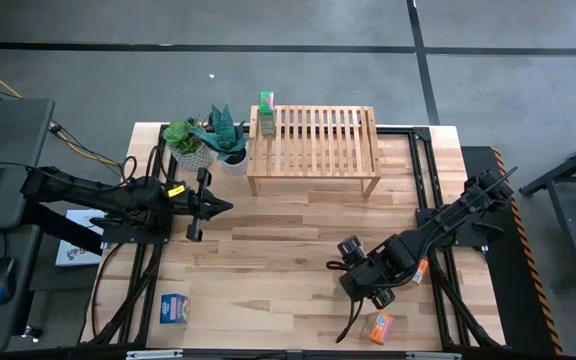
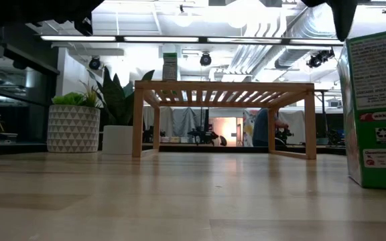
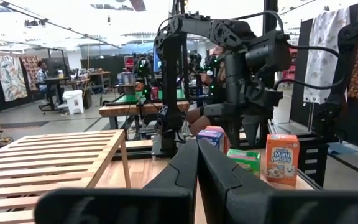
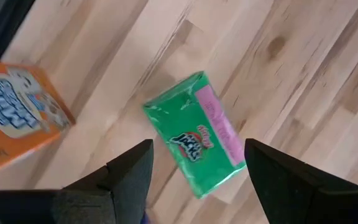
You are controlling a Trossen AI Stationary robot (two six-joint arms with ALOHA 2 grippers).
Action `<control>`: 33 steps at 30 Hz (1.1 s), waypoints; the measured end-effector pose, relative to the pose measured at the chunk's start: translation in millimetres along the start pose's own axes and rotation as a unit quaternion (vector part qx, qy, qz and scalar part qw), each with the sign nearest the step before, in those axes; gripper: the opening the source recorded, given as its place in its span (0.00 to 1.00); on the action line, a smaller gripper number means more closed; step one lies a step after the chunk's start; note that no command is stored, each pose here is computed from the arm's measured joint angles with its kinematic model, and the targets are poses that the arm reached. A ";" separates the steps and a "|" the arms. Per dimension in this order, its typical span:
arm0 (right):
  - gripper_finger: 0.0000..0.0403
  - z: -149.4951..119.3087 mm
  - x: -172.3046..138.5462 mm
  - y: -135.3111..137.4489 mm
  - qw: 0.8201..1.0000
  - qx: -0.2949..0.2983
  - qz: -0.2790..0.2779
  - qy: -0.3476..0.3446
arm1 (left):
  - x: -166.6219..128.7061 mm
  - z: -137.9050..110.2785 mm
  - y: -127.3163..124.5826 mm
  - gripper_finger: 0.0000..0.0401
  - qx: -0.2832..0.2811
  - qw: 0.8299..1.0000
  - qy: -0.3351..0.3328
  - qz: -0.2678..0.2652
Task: Stack cereal on shelf
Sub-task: Put the green cereal box on the shelf aligned with the other green cereal box
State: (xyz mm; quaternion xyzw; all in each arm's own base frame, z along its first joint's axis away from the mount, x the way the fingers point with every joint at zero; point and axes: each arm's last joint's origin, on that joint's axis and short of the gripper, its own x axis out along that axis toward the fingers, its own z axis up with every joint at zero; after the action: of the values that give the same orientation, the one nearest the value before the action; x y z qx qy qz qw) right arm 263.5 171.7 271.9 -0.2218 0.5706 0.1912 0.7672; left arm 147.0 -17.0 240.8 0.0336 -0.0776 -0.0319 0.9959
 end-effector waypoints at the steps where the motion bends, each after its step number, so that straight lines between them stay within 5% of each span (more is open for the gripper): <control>1: 0.61 0.1 0.0 0.0 1.000 -0.010 0.000 -0.001 | 0.0 -0.2 0.0 0.00 0.000 1.000 0.001 0.000; 16: 0.61 0.1 16.8 -20.0 0.997 -0.046 0.056 0.028 | -0.1 -2.3 -0.2 0.00 0.001 1.000 0.012 -0.001; 33: 0.61 4.4 23.6 -26.4 0.996 -0.084 0.024 0.022 | -0.1 -2.7 -0.2 0.00 0.001 1.000 0.014 -0.001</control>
State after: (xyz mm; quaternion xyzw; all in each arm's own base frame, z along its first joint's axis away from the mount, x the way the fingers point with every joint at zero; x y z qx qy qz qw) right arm 287.9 153.2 253.6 -0.2757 0.5747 0.2519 0.7282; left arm 147.3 -17.0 238.1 0.0353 -0.0638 -0.0322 0.9968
